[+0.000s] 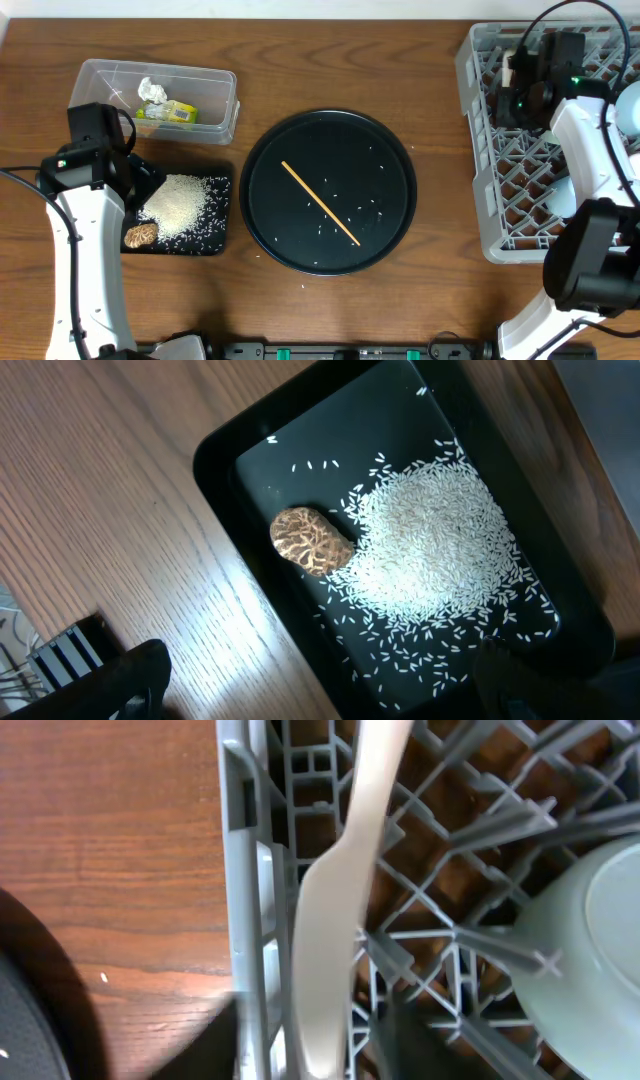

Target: Sort waste into correct bins and load items into the dishwasher rack

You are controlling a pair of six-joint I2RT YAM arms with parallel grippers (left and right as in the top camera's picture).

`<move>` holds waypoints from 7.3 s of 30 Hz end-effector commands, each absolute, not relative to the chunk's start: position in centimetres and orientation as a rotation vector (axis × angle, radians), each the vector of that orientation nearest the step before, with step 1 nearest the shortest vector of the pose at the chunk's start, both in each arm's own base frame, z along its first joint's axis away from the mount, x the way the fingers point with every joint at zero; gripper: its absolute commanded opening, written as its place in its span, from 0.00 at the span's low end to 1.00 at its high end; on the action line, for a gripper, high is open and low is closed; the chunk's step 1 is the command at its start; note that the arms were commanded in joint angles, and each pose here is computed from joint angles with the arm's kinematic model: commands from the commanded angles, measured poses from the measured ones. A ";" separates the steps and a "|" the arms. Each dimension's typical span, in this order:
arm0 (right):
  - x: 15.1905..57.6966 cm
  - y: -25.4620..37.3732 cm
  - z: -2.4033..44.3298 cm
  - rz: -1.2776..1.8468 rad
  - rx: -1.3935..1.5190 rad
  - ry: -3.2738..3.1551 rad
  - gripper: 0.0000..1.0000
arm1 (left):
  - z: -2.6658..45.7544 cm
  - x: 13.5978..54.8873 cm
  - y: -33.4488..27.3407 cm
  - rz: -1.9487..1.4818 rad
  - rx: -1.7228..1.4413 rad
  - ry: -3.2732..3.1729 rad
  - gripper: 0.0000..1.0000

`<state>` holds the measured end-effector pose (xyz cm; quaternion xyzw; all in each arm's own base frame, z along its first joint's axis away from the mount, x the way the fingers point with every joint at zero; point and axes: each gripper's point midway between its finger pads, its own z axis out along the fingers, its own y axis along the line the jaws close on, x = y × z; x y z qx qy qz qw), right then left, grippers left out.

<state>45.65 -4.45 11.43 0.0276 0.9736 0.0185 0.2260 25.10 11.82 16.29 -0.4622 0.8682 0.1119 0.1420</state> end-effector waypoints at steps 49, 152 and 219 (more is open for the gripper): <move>28.6 30.4 5.8 0.154 -1.123 2.728 0.66 | 16.6 25.0 12.2 0.346 -1.357 2.481 0.98; 45.5 -3.0 16.3 0.098 0.197 2.690 0.99 | 16.6 25.0 12.2 0.346 -1.357 2.481 0.98; 15.1 3.2 16.3 0.492 0.629 2.410 0.99 | 16.6 25.0 12.2 0.346 -1.358 2.481 0.98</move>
